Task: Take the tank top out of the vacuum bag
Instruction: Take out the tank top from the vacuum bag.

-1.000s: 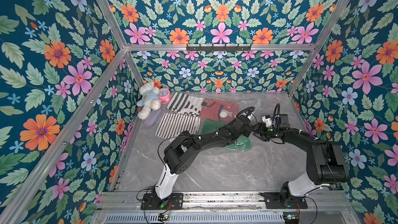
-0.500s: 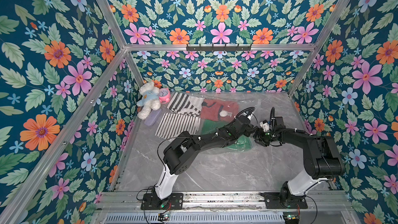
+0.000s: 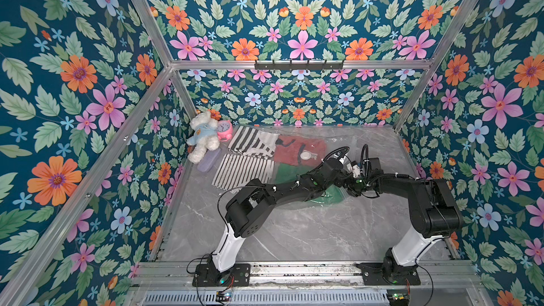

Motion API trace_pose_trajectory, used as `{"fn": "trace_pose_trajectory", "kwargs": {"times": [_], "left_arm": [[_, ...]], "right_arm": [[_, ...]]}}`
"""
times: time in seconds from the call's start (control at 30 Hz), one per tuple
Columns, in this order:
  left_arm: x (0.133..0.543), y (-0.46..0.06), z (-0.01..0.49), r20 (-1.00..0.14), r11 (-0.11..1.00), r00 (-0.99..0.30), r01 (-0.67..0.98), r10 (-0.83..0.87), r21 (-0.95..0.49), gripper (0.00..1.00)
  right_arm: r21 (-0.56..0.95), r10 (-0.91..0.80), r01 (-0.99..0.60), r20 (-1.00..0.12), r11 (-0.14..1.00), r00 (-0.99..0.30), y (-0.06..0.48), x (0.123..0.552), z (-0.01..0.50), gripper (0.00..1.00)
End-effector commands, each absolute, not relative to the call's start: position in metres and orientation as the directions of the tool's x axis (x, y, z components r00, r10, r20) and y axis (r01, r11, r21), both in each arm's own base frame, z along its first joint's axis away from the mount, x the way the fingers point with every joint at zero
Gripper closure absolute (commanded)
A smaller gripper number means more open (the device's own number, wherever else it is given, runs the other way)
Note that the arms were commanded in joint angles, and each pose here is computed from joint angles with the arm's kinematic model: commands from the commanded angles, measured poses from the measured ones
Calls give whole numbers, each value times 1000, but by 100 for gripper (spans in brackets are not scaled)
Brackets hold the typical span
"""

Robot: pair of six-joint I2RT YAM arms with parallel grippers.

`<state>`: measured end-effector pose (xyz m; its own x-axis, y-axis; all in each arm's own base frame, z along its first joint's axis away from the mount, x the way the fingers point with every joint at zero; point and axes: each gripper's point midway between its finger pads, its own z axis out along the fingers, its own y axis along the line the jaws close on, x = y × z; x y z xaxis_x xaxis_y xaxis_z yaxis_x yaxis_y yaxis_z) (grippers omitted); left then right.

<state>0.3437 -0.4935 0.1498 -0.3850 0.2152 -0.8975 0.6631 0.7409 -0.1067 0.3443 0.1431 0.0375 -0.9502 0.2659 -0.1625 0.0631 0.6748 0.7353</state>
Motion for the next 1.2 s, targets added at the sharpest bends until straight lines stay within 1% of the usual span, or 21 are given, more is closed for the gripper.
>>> {"fn": "trace_pose_trajectory", "kwargs": {"times": [0.0, 0.1, 0.23, 0.33, 0.43, 0.5, 0.53, 0.6, 0.77, 0.8, 0.87, 0.9, 1.1, 1.13, 1.17], "left_arm": [[344, -499, 159, -914, 727, -361, 676, 185, -120, 100], [345, -500, 156, -911, 731, -369, 671, 185, -124, 100], [344, -500, 153, -910, 730, -371, 672, 187, -125, 100], [345, -500, 152, -909, 731, -372, 671, 190, -122, 100], [344, -500, 152, -908, 731, -374, 671, 191, -123, 100], [344, -499, 151, -909, 732, -372, 670, 190, -121, 100], [345, -498, 151, -909, 733, -370, 669, 190, -120, 100], [345, -499, 147, -906, 736, -374, 667, 196, -116, 100], [344, -498, 144, -904, 733, -379, 670, 199, -120, 100], [344, -497, 144, -904, 735, -379, 667, 198, -119, 100], [345, -498, 143, -903, 736, -380, 667, 200, -118, 100], [344, -499, 145, -904, 734, -379, 668, 199, -119, 100], [345, -498, 143, -905, 735, -377, 667, 196, -119, 100], [345, -498, 143, -904, 736, -380, 666, 198, -119, 100], [345, -498, 142, -903, 738, -382, 665, 199, -119, 100]], "right_arm": [[652, 250, 145, -71, 744, -966, 138, 318, 10, 32], [647, 243, 150, -56, 747, -968, 139, 313, 6, 39], [648, 259, 154, -69, 746, -963, 138, 314, 8, 57], [656, 262, 149, -78, 740, -962, 139, 318, 15, 63], [665, 267, 138, -95, 734, -959, 140, 321, 24, 76], [678, 266, 126, -106, 724, -958, 143, 323, 30, 78], [677, 266, 127, -106, 725, -958, 142, 323, 31, 78], [678, 265, 124, -108, 725, -958, 143, 324, 36, 71], [705, 260, 108, -112, 701, -959, 147, 325, 42, 74], [713, 259, 101, -116, 694, -959, 149, 326, 44, 72], [707, 262, 104, -118, 700, -958, 148, 327, 41, 58], [702, 262, 110, -112, 704, -959, 147, 326, 38, 56], [733, 251, 110, -85, 671, -964, 158, 328, 29, 53], [735, 244, 105, -84, 670, -966, 161, 328, 28, 54], [736, 242, 104, -84, 669, -967, 163, 328, 28, 57]]}}
